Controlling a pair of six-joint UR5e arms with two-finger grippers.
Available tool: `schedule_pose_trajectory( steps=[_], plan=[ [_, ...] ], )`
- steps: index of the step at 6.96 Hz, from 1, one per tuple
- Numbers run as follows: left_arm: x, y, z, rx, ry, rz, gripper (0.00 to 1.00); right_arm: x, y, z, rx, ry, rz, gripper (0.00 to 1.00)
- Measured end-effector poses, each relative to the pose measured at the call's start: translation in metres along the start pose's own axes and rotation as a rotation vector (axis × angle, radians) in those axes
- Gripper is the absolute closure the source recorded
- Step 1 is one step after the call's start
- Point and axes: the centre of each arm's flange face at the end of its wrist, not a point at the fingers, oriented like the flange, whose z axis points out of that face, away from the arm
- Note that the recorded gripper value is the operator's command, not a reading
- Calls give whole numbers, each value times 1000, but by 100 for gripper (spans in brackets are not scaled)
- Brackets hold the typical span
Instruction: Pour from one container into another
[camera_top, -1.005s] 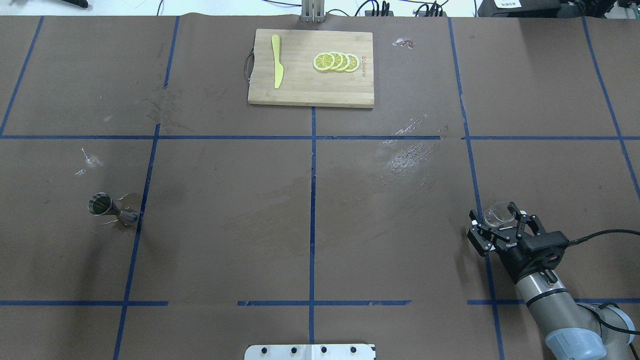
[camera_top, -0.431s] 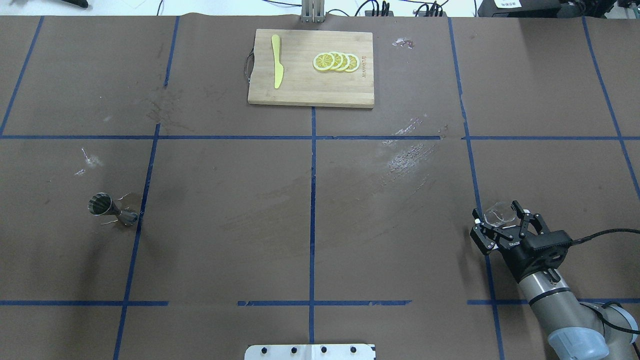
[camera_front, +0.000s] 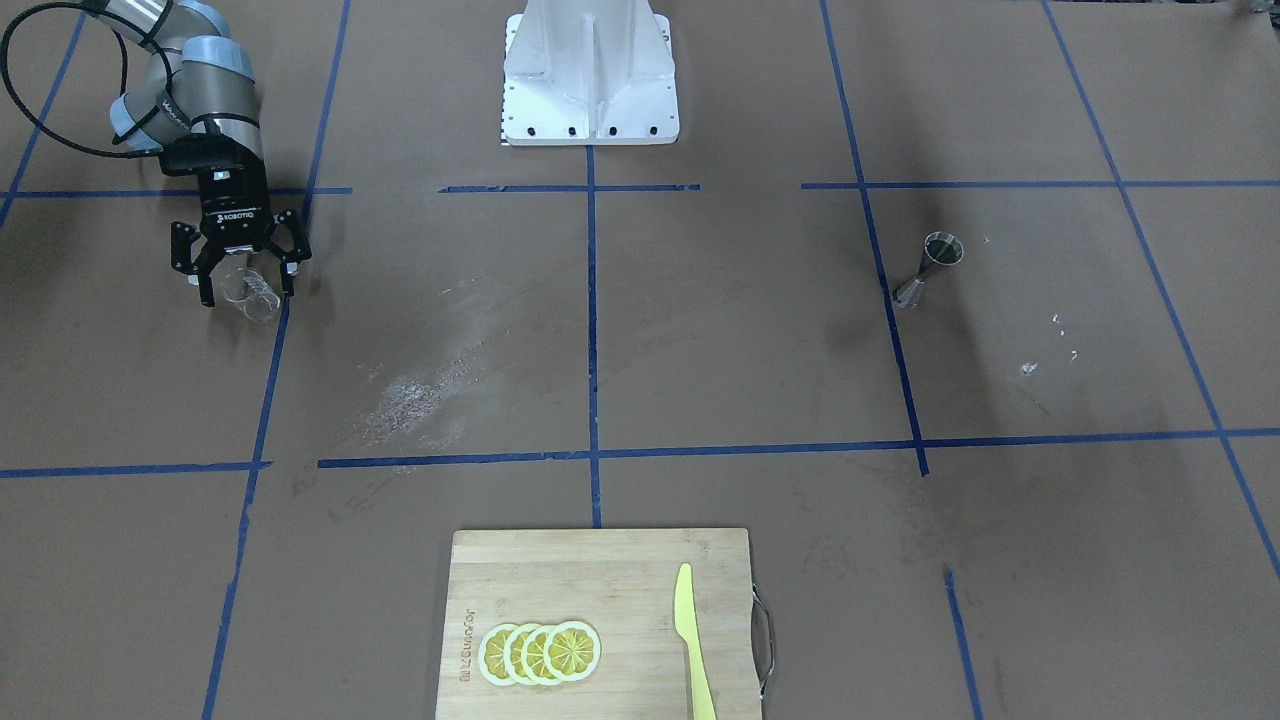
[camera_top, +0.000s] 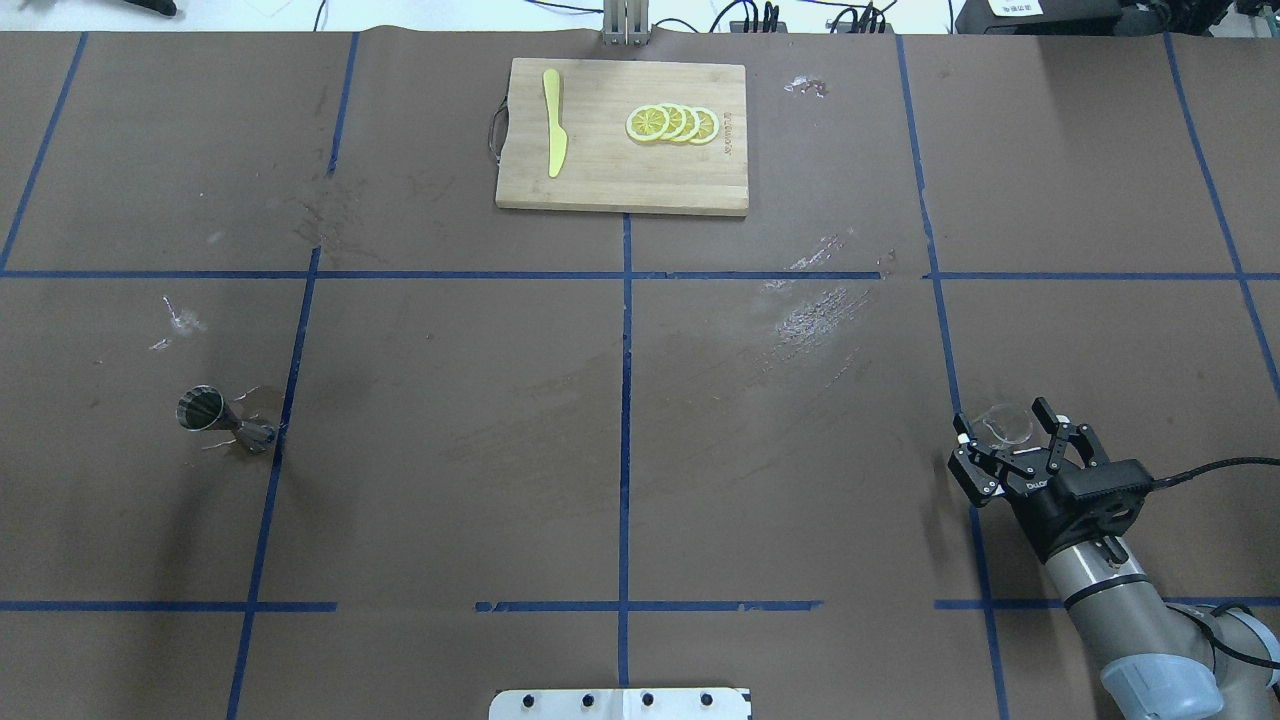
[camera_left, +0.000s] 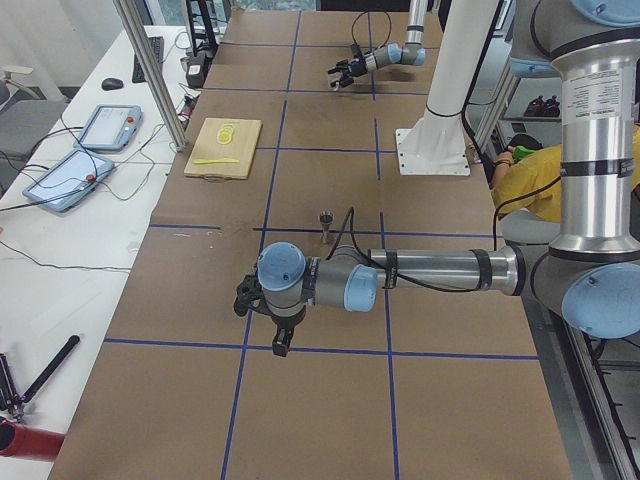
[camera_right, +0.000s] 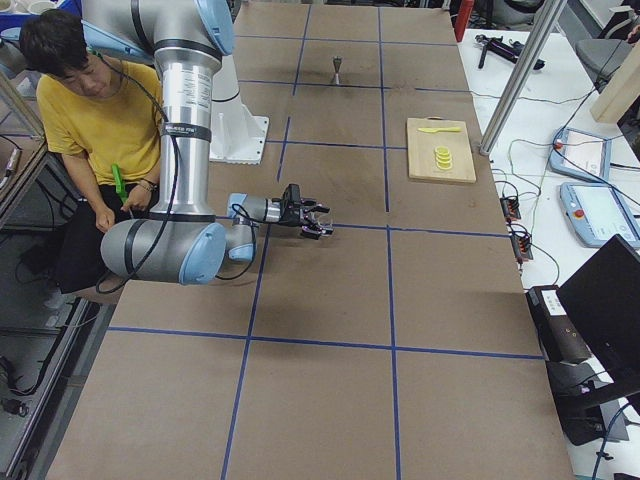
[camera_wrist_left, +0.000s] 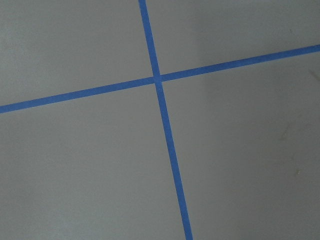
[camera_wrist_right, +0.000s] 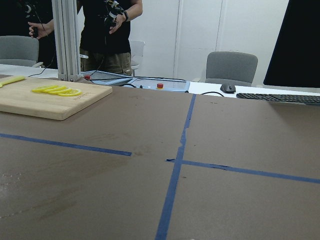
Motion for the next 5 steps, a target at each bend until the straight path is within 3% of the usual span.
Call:
schedule_pose_trajectory(
  steps=[3,5],
  plan=[
    [0,1,0,-1,0,-1,0,-12,-35,3,14,-15,10,0],
    [0,1,0,-1,0,-1,0,5,-75,31,-15,-19,-1,0]
  ],
)
